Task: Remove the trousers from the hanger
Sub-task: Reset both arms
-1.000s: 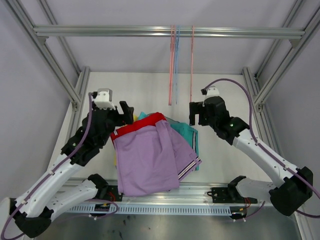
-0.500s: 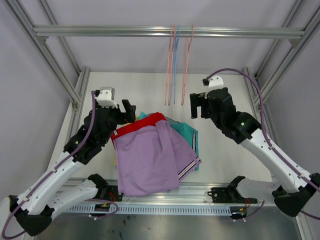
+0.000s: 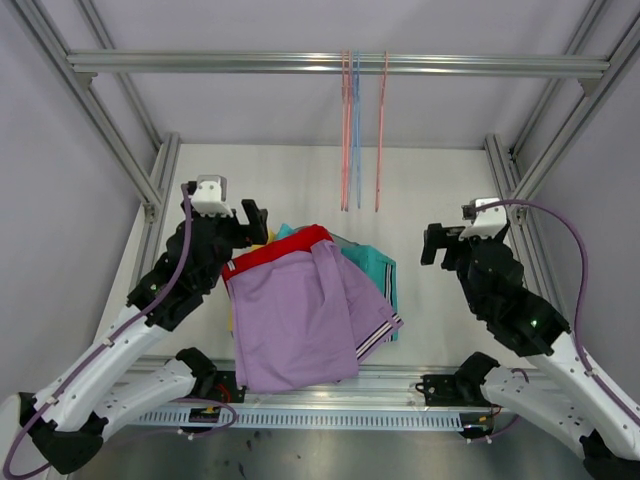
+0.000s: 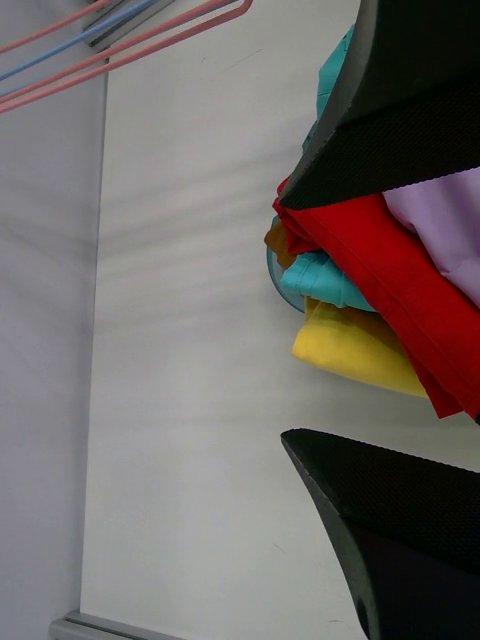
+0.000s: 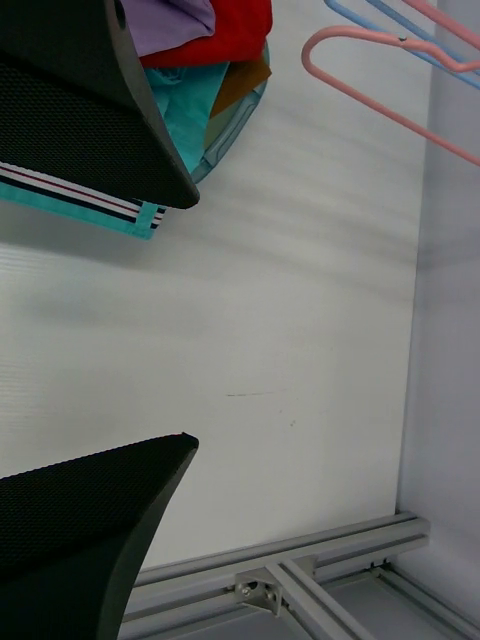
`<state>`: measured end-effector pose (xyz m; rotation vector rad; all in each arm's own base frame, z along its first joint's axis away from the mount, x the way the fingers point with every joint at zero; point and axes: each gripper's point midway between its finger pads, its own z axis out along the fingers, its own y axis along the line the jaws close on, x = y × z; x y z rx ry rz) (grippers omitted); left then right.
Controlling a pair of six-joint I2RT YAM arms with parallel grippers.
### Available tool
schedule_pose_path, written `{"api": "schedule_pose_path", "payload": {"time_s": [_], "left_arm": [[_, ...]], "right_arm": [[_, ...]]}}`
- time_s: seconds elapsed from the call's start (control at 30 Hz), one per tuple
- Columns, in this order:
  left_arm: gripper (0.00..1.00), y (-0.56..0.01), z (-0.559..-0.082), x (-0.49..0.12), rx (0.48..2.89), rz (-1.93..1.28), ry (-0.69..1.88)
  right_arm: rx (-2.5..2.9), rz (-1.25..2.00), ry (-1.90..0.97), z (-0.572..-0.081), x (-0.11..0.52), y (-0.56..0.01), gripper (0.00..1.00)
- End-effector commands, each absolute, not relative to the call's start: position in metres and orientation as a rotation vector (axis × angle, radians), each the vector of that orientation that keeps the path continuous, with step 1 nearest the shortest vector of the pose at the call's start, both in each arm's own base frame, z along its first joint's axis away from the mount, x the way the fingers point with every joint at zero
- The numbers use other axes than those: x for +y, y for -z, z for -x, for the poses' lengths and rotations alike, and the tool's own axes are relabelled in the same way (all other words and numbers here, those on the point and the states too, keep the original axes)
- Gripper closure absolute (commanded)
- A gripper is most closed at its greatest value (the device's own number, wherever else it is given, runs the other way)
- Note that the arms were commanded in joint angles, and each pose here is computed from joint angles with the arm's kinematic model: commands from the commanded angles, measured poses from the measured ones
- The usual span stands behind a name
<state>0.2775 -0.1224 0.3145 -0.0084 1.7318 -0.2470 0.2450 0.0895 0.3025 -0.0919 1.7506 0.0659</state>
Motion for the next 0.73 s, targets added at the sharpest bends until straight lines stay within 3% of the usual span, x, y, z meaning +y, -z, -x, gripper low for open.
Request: {"api": "schedule_pose_path", "payload": {"time_s": [0.0, 0.7], "left_arm": [[0.05, -0.323, -0.281, -0.120, 1.702, 0.019, 0.244], [0.03, -0.330, -0.280, -0.109, 1.667, 0.043, 0.216]], "right_arm": [[1.772, 0.072, -0.053, -0.254, 0.097, -0.301, 0.01], [1.886, 0.107, -0.064, -0.255, 0.112, -0.287, 0.01]]}}
